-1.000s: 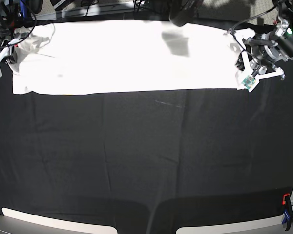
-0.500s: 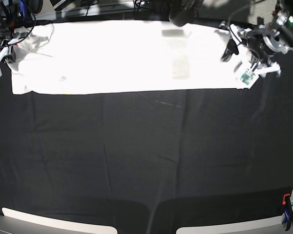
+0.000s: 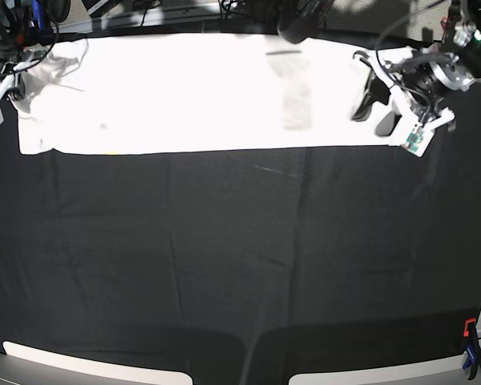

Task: Layout the t-shirt on the table in an organized manner, then fold the t-shirt properly
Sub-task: 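Pull the folded edge taut and release with both grippers, then grasp the folded shirt end nearest the left gripper with the left gripper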

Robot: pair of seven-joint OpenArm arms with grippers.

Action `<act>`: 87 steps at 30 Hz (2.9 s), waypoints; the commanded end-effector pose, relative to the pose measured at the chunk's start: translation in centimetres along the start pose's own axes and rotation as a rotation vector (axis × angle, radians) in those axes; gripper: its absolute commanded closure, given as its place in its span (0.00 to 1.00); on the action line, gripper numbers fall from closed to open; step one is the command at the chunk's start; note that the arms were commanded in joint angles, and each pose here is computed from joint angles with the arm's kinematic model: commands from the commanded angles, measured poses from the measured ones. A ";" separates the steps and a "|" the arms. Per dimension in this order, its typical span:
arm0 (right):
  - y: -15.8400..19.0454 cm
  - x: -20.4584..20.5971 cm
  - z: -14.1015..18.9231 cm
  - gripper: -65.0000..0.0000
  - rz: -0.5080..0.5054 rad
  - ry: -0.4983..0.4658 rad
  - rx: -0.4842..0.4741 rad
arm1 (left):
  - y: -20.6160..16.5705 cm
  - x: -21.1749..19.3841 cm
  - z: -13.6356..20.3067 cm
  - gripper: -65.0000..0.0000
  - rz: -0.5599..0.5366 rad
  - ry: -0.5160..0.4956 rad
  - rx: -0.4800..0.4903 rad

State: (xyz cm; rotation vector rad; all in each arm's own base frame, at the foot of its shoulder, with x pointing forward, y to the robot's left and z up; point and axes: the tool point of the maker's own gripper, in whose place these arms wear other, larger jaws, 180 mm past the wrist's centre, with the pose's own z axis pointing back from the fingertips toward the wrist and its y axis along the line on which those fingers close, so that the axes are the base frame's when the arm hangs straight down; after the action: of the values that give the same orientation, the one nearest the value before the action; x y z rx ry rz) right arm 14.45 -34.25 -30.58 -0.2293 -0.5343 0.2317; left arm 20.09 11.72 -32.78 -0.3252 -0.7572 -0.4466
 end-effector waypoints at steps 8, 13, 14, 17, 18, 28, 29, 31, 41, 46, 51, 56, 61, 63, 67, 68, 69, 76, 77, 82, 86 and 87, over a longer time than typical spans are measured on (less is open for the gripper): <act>-0.6 0.9 0.4 0.61 0.023 -0.032 -0.019 | -0.1 0.5 0.0 0.61 0.015 -0.030 -0.021; -1.0 0.9 0.4 0.61 0.031 -0.024 -0.042 | 0.3 2.0 -0.1 0.61 0.002 -0.067 -0.015; -1.1 1.0 0.4 0.61 0.033 -0.031 -0.044 | 0.6 2.5 -0.2 0.61 0.000 -0.078 -0.007; -1.0 1.8 0.5 0.61 0.034 -0.075 -0.041 | 3.6 3.2 -0.4 0.61 0.077 -0.089 0.143; -0.9 2.3 0.5 0.61 0.027 -0.102 -0.037 | 4.8 3.2 -0.4 0.61 0.093 -0.084 0.212; 3.3 9.5 3.0 0.61 -0.122 -0.496 0.243 | 6.4 0.6 -1.3 0.61 0.148 0.011 0.272; 3.2 9.5 3.0 0.61 -0.122 -0.493 0.242 | 7.1 -0.2 -1.3 0.61 0.135 0.040 0.305; 3.2 9.4 2.9 0.61 -0.119 -0.482 0.242 | 9.5 -1.9 -1.0 0.59 0.096 0.104 0.417; 3.5 9.1 2.7 0.61 -0.105 -0.462 0.250 | 12.4 -4.0 0.5 0.54 0.184 0.173 0.510; 3.5 9.0 2.7 0.61 -0.104 -0.454 0.250 | 12.6 -3.3 0.5 0.54 0.171 0.136 0.517; 3.5 8.8 2.6 0.61 -0.102 -0.442 0.251 | 12.8 -2.2 0.4 0.54 0.156 0.078 0.521; 3.6 8.6 2.5 0.61 -0.101 -0.434 0.252 | 11.6 -2.5 -0.2 0.33 0.068 0.117 0.440; 3.6 8.6 2.5 0.61 -0.101 -0.434 0.252 | 12.4 -2.9 0.3 0.33 0.015 0.151 0.490; 3.6 8.6 2.5 0.61 -0.101 -0.431 0.252 | 11.9 -2.6 0.0 0.33 0.075 0.122 0.462; 3.6 8.4 2.4 0.61 -0.099 -0.419 0.252 | 10.1 -1.4 -0.9 0.33 0.168 0.045 0.343; 3.6 8.4 2.4 0.61 -0.099 -0.419 0.252 | 10.0 -0.9 -0.8 0.33 0.174 0.019 0.327; 3.6 8.4 2.4 0.61 -0.099 -0.419 0.252 | 10.1 -0.5 -0.7 0.33 0.179 -0.001 0.316; 3.6 8.2 2.3 0.61 -0.098 -0.408 0.253 | 11.8 1.4 2.1 0.33 0.289 -0.110 0.249; 3.6 8.1 2.3 0.61 -0.097 -0.403 0.253 | 12.1 1.7 2.7 0.33 0.303 -0.135 0.238; 3.9 8.0 2.3 0.61 -0.104 -0.401 0.262 | 12.5 1.7 4.2 0.33 0.381 -0.174 0.157; 4.9 7.9 2.4 0.61 -0.141 -0.408 0.310 | 11.5 -0.6 2.8 0.33 0.497 -0.156 0.040; 5.3 7.6 2.3 0.61 -0.150 -0.400 0.320 | 11.3 -1.3 2.4 0.33 0.539 -0.157 0.015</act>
State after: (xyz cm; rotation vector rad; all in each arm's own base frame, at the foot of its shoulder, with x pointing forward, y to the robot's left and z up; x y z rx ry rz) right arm 18.34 -26.99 -27.53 0.1731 -0.8601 0.1847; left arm 22.95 22.63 -34.58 -0.5312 -0.7550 0.1076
